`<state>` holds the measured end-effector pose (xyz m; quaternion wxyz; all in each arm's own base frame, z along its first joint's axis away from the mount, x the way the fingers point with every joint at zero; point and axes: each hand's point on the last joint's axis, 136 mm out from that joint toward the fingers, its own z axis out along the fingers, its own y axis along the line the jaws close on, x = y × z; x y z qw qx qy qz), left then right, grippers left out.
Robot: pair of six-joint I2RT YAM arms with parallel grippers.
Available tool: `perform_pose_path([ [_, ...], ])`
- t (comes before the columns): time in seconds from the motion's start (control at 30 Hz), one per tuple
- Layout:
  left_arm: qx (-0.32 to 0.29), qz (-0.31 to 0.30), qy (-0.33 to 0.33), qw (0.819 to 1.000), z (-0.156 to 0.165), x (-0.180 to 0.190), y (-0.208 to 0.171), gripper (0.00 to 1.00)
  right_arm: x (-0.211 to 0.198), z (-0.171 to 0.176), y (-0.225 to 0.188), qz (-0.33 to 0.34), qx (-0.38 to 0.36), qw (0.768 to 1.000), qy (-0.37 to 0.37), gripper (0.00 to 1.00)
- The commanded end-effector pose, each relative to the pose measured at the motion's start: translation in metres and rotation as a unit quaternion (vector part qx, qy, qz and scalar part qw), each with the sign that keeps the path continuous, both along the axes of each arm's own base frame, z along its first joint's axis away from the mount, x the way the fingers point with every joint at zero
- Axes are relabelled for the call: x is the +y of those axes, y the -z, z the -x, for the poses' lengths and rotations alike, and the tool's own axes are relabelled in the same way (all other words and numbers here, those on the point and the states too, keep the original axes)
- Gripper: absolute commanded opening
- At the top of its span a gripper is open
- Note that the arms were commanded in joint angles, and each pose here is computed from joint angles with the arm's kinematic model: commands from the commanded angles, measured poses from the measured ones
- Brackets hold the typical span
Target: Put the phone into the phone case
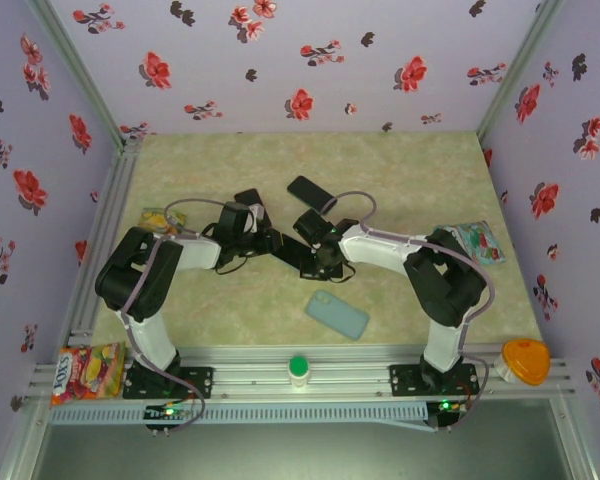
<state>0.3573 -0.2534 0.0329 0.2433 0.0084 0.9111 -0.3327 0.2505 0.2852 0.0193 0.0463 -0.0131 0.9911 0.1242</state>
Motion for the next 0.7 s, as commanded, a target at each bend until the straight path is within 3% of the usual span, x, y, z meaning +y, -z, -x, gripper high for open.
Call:
perform_pose_path([
  [0.0,0.010,-0.013,0.014,1.000,0.008,0.000,0.013,0.41,-0.045,0.035,0.097,0.114,0.073,0.991,-0.012,0.00],
  [0.37,0.009,-0.013,0.010,1.000,0.007,0.001,0.012,0.41,-0.043,0.038,0.103,0.106,0.082,0.991,-0.014,0.00],
  [0.67,0.008,-0.018,0.008,1.000,0.006,0.002,0.011,0.41,-0.024,0.015,0.052,0.047,0.029,0.998,-0.005,0.00],
])
